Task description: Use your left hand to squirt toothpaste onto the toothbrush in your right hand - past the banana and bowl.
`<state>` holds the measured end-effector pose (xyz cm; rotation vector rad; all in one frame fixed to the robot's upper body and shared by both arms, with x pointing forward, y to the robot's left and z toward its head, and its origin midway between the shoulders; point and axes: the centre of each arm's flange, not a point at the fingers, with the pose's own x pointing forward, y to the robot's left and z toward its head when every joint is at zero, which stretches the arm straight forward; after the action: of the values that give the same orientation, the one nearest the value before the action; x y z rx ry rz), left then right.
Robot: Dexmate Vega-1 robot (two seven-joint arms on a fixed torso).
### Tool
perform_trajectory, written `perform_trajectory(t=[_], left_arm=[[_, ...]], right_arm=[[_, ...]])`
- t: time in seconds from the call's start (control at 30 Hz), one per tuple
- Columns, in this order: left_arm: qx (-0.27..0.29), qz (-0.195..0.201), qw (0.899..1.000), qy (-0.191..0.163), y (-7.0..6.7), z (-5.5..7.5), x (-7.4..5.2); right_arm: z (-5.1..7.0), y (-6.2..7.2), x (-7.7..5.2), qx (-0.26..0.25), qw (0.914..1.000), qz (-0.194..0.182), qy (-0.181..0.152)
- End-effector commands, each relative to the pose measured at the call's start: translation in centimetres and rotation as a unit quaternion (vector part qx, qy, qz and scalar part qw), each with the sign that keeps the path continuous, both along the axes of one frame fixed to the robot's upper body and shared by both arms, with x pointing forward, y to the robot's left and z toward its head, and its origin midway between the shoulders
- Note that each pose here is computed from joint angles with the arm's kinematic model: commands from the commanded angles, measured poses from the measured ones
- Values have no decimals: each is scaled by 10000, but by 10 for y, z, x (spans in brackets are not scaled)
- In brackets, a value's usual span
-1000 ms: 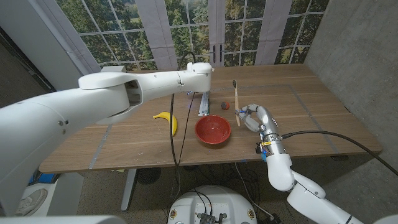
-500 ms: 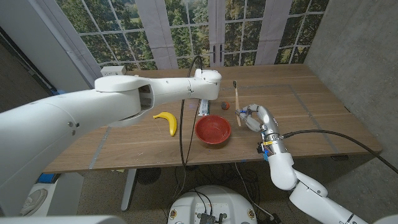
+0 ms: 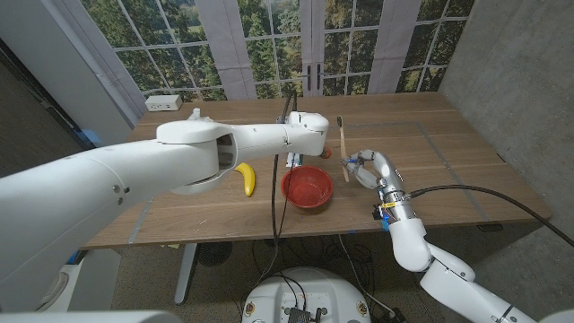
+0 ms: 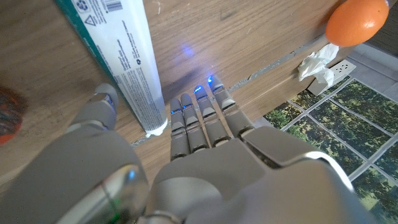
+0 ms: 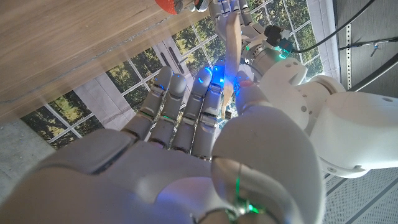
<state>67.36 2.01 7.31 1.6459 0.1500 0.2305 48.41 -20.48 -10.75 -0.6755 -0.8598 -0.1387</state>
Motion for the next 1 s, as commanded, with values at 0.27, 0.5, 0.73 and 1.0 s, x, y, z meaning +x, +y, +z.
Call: perform_trajectory(t=[0.27, 0.5, 0.73, 1.0], left_arm=[[367, 356, 9968, -613, -11, -29, 4], [328, 381, 9985, -198, -6, -30, 15], [220, 327, 9991, 143, -1, -28, 21], [-195, 112, 9992, 330, 13, -27, 25]], right_arm=[[5, -4, 8, -103, 9999, 66, 75], [7, -2, 9, -120, 9999, 42, 66], [9, 0, 10, -152, 9998, 27, 78], [13, 4, 10, -218, 9997, 0, 97]])
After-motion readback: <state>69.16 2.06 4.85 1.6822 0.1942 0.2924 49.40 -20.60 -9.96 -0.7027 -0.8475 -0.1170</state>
